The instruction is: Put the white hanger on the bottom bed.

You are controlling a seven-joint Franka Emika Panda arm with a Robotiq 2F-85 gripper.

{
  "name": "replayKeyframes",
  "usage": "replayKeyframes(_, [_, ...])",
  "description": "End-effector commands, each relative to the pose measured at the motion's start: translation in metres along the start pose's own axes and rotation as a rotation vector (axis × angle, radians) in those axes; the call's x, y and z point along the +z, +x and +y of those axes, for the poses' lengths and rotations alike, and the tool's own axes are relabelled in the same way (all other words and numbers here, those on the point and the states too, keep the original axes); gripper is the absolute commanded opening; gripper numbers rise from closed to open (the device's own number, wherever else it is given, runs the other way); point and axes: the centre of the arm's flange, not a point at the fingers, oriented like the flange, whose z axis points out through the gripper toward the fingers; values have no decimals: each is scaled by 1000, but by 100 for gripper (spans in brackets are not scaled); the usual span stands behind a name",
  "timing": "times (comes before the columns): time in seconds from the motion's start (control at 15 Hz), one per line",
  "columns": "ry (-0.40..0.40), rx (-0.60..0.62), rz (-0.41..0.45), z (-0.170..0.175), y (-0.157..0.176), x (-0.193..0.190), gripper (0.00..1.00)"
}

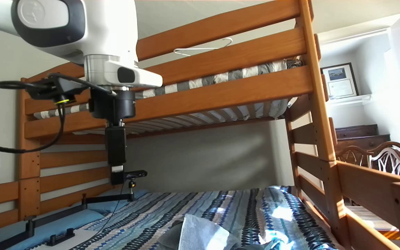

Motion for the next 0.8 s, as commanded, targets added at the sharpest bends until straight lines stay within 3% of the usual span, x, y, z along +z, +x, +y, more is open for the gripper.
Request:
replayKeyframes(0.0, [0, 0, 0, 0, 0, 0, 100])
replayKeyframes(0.73, [23, -12, -13, -1, -1, 0, 100])
